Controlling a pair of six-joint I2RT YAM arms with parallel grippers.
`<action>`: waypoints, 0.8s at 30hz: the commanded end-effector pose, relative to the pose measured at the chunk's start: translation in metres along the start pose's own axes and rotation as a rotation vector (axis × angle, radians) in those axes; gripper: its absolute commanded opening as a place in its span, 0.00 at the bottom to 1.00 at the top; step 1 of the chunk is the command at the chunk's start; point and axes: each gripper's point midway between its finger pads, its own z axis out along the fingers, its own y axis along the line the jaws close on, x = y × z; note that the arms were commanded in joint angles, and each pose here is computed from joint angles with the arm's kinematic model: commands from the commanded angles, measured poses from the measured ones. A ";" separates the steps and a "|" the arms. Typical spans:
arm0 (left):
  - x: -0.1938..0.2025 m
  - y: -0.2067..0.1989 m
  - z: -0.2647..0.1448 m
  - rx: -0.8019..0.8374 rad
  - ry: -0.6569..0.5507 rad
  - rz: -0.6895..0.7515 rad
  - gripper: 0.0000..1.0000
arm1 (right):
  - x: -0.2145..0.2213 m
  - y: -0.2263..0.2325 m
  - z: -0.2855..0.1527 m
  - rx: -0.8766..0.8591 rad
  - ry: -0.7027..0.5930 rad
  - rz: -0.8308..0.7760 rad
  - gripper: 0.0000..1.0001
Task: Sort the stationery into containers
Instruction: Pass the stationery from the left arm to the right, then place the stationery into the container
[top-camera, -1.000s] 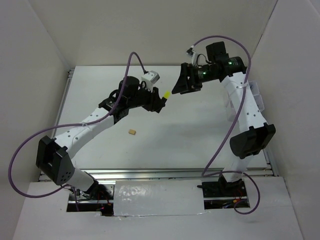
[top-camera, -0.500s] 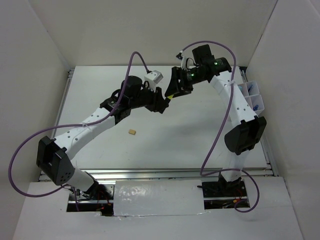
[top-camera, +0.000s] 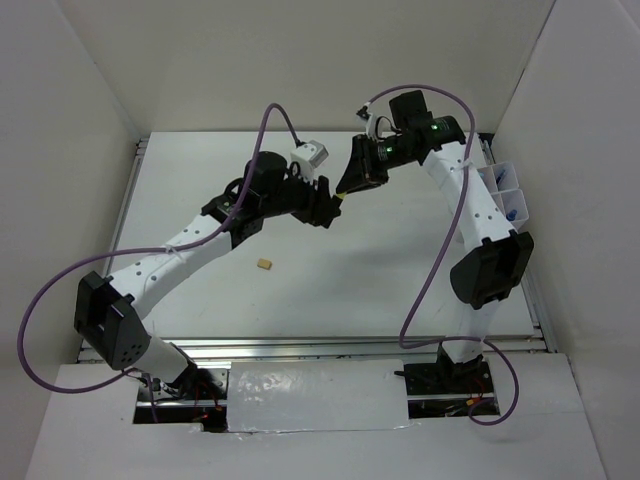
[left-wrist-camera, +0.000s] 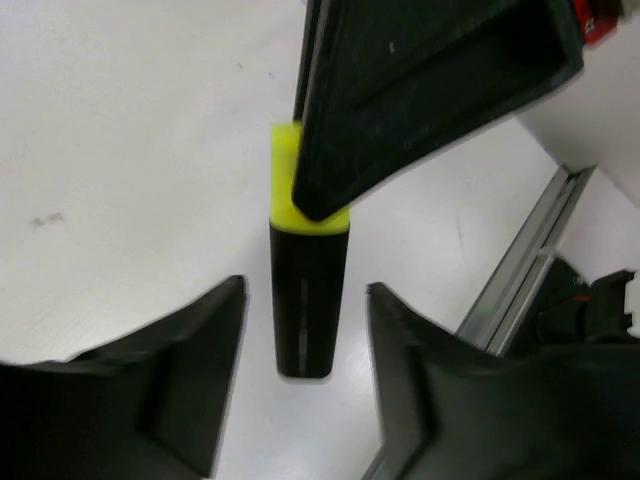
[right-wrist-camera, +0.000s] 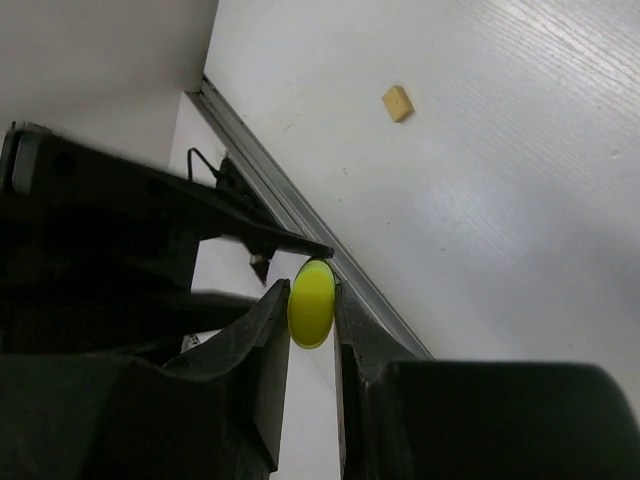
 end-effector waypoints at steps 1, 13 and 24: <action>-0.020 -0.002 -0.002 -0.022 -0.045 0.009 0.69 | -0.016 -0.002 -0.025 0.025 -0.092 -0.076 0.00; -0.004 0.088 -0.056 -0.335 -0.009 -0.049 0.99 | -0.025 -0.157 -0.244 0.827 -0.513 -0.168 0.00; 0.012 0.091 -0.063 -0.309 0.013 -0.022 0.99 | -0.011 -0.255 -0.321 1.202 -0.526 -0.182 0.00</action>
